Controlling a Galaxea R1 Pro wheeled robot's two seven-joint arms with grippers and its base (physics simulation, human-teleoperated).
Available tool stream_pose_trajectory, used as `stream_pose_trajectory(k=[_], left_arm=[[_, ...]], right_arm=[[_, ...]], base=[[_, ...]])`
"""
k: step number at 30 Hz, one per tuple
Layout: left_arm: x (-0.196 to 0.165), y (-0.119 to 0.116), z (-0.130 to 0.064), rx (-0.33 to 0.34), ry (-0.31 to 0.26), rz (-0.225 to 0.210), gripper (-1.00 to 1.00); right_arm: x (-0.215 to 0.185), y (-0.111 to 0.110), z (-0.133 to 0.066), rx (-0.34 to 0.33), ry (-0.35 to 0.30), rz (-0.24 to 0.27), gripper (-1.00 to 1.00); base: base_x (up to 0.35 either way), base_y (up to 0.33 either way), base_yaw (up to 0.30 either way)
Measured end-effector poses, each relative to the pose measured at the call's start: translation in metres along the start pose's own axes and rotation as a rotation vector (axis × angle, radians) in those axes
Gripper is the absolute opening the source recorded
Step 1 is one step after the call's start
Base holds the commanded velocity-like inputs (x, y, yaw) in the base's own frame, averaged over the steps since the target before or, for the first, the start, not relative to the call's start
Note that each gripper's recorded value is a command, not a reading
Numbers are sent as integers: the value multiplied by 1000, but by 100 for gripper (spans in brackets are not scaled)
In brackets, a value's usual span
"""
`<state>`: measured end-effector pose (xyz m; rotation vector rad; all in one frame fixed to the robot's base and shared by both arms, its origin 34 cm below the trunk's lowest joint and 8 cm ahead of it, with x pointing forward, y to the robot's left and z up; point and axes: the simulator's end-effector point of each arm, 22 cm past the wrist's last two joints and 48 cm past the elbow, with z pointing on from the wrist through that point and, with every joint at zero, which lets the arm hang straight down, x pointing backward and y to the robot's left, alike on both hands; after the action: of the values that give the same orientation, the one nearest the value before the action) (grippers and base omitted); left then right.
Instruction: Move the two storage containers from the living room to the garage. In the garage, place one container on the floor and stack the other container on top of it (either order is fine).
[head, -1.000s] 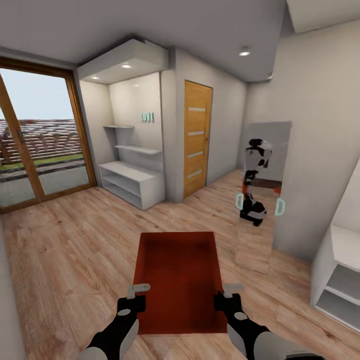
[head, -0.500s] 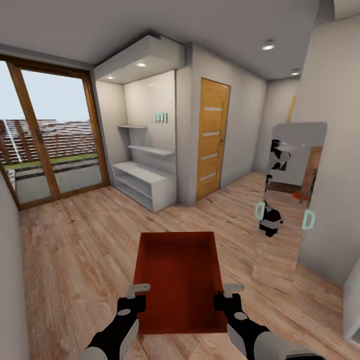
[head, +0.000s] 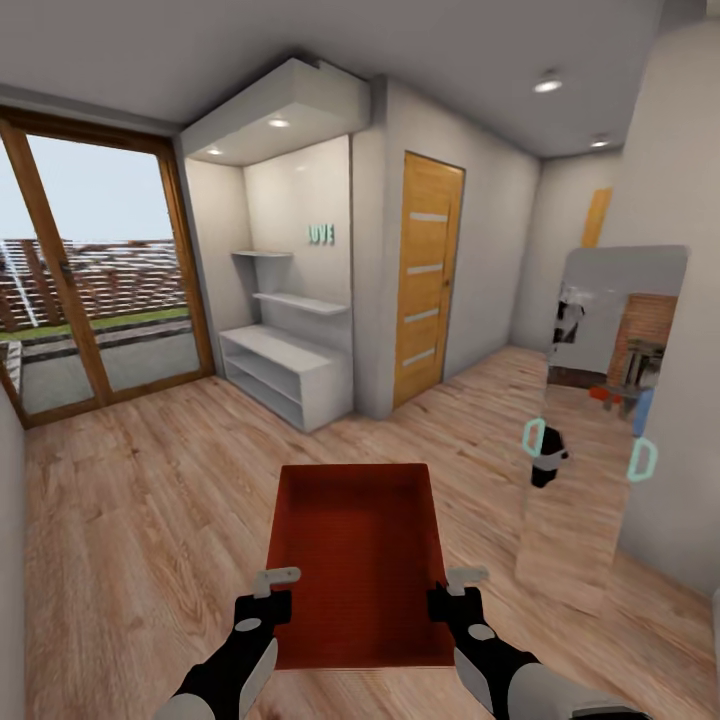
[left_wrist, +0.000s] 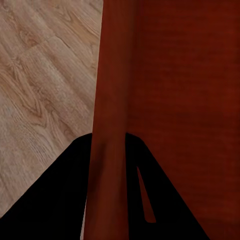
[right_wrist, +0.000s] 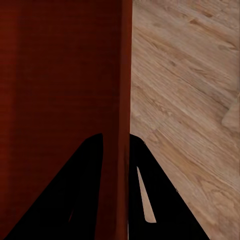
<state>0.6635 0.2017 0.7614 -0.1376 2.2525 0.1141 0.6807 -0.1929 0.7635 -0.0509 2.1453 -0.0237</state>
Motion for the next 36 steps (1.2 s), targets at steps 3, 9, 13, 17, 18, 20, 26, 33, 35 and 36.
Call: stream_pose_trajectory(k=[3,9,13,17,18,20,26,33,35,36], left_arm=[[0,0,0,0,0,0,-100],[0,0,0,0,0,0,-100],[-1,0,0,1,-1,1,-100],[0,0,0,0,0,0,-100],[0,0,0,0,0,0,-100],[0,0,0,0,0,0,-100],[0,0,0,0,0,0,-100],[0,0,0,0,0,0,-100],[0,0,0,0,0,0,-100],[0,0,0,0,0,0,-100]], right_arm=[[0,0,0,0,0,0,-100],[0,0,0,0,0,0,-100],[0,0,0,0,-1,0,-100],[0,0,0,0,0,0,-100],[0,0,0,0,0,0,-100],[0,0,0,0,0,0,-100],[0,0,0,0,0,0,-100],[0,0,0,0,0,0,-100],[0,0,0,0,0,0,-100],[0,0,0,0,0,0,-100]], base=[[321,0,0],[321,0,0],[321,0,-81],[321,0,-209],[321,0,-230],[321,0,-233],[321,0,-242],[321,0,-246],[321,0,-246],[321,0,-246]])
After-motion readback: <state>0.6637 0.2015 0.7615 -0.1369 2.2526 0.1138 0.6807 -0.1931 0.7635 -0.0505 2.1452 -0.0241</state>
